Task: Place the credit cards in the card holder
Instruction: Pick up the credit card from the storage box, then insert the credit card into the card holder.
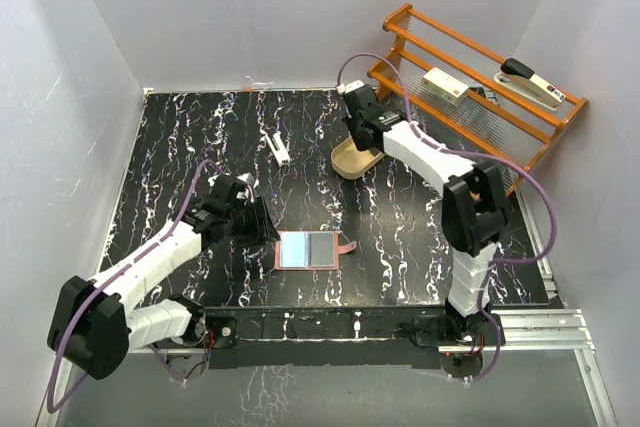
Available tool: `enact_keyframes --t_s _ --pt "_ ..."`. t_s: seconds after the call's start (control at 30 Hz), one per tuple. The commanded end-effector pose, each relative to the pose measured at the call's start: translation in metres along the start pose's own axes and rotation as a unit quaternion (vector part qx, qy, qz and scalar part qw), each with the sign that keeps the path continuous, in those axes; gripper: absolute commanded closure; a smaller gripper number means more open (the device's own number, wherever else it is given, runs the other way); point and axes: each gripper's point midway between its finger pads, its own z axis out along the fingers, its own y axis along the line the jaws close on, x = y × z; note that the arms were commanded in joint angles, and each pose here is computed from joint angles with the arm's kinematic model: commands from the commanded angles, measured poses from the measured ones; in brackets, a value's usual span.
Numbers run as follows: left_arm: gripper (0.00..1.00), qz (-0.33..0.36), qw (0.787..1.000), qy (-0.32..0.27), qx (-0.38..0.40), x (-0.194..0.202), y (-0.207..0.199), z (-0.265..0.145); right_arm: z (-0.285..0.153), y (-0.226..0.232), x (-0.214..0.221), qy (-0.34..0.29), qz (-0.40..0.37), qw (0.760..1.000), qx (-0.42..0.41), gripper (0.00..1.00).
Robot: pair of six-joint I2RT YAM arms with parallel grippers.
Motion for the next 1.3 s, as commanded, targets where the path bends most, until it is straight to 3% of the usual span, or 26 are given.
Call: enact_keyframes --t_s 0.0,0.17,0.33,0.67,0.83,1.07,1.17,1.27 --pt "0.56 -0.029 0.999 0.021 -0.021 0.016 0.017 0.014 -0.053 0.008 -0.014 -0.043 0.075 0.995 -0.055 1.0" --pt "0.58 -0.039 0.998 0.034 -0.019 0.024 0.021 0.025 -0.089 0.03 0.005 -0.032 0.143 0.981 -0.128 1.0" --pt "0.58 -0.048 0.998 0.043 -0.02 0.028 0.023 0.032 -0.132 0.068 0.016 -0.058 0.174 0.954 -0.236 1.0" --pt "0.58 -0.059 0.996 0.056 -0.025 0.033 0.028 0.044 -0.18 0.146 0.064 -0.033 0.237 0.895 -0.377 1.0" --pt "0.58 -0.061 0.996 0.054 -0.03 0.036 0.033 0.048 -0.185 0.174 0.092 -0.013 0.275 0.87 -0.409 1.0" --pt "0.62 -0.081 0.994 0.066 -0.012 0.047 0.032 0.053 -0.176 0.187 0.114 0.004 0.301 0.863 -0.406 1.0" --pt "0.68 -0.085 0.994 0.064 -0.007 0.048 0.032 0.054 -0.17 0.188 0.123 0.012 0.309 0.863 -0.4 1.0" --pt "0.79 -0.087 0.994 0.067 -0.005 0.05 0.031 0.055 -0.163 0.191 0.131 0.02 0.321 0.859 -0.398 1.0"
